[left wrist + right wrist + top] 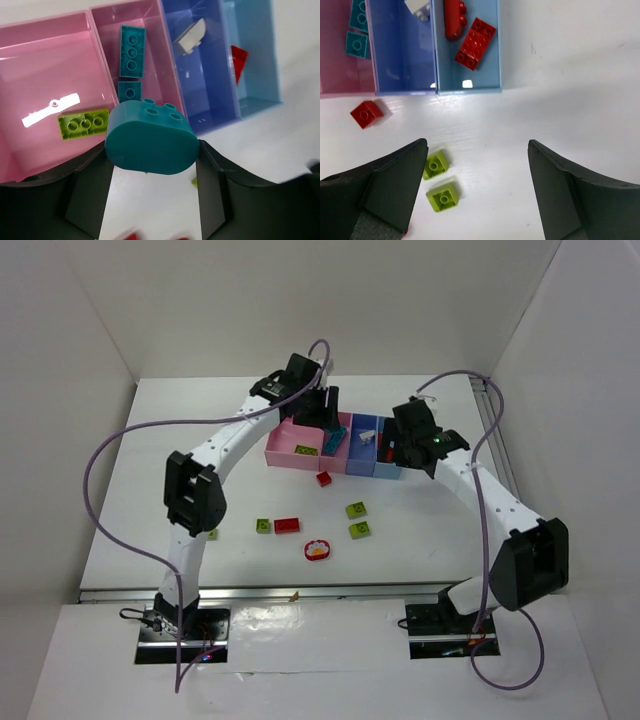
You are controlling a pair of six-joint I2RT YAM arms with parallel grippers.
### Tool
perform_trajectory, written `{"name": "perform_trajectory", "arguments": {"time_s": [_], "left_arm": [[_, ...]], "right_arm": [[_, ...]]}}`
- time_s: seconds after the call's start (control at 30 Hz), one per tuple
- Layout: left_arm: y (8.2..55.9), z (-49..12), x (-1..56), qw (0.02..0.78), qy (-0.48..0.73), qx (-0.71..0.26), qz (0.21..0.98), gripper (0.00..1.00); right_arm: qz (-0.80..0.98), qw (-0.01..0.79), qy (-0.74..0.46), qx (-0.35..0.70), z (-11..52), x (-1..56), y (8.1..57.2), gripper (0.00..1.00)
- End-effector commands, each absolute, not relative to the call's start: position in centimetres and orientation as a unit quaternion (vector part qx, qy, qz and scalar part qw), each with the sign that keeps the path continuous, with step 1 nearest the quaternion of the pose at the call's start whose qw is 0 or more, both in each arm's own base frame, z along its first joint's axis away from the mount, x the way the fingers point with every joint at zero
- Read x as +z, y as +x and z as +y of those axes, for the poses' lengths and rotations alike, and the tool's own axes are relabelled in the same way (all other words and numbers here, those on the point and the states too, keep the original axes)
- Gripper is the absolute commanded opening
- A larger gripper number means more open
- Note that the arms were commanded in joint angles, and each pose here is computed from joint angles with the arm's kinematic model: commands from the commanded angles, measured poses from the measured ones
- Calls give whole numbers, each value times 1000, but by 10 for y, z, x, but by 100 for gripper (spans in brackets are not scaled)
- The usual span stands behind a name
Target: Sort the legos into containers by color
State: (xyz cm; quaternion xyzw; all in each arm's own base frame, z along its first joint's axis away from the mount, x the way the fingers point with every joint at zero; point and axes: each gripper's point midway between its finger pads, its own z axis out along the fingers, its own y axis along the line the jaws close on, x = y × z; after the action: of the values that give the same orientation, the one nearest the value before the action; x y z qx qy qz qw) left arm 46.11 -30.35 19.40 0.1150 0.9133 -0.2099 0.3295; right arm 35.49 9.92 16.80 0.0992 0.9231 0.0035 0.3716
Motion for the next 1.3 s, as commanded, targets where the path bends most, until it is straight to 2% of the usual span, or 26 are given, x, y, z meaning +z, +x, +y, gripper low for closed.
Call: {"name": "perform_trajectory", "arguments": {"time_s": [0.0, 0.1, 0.2, 0.37, 0.6, 0.87, 1.13, 1.27], "left_arm": [[468, -313, 156, 288, 110, -208, 928, 59], [475, -323, 149, 283, 109, -221, 927, 62], [478, -329, 137, 274, 105, -230, 928, 72], [477, -331, 132, 267, 107, -233, 929, 90], [472, -324, 163, 295, 110, -233, 920, 91], [456, -307, 250, 359, 106, -241, 896, 91], [440, -258, 275, 377, 72, -206, 900, 90], [423, -241, 265, 361, 67, -177, 913, 90]], "right_arm": [[924, 363, 117, -10, 86, 171, 329, 88], [934, 340, 106, 11, 90, 159, 310, 88], [949, 306, 58, 51, 107, 144, 291, 88], [948, 298, -9, 108, 140, 132, 277, 89], [956, 271, -44, 108, 163, 106, 272, 89], [957, 247, -109, 106, 189, 87, 277, 89], [956, 245, -138, 79, 206, 62, 293, 93], [958, 243, -139, 58, 207, 44, 306, 93]]}}
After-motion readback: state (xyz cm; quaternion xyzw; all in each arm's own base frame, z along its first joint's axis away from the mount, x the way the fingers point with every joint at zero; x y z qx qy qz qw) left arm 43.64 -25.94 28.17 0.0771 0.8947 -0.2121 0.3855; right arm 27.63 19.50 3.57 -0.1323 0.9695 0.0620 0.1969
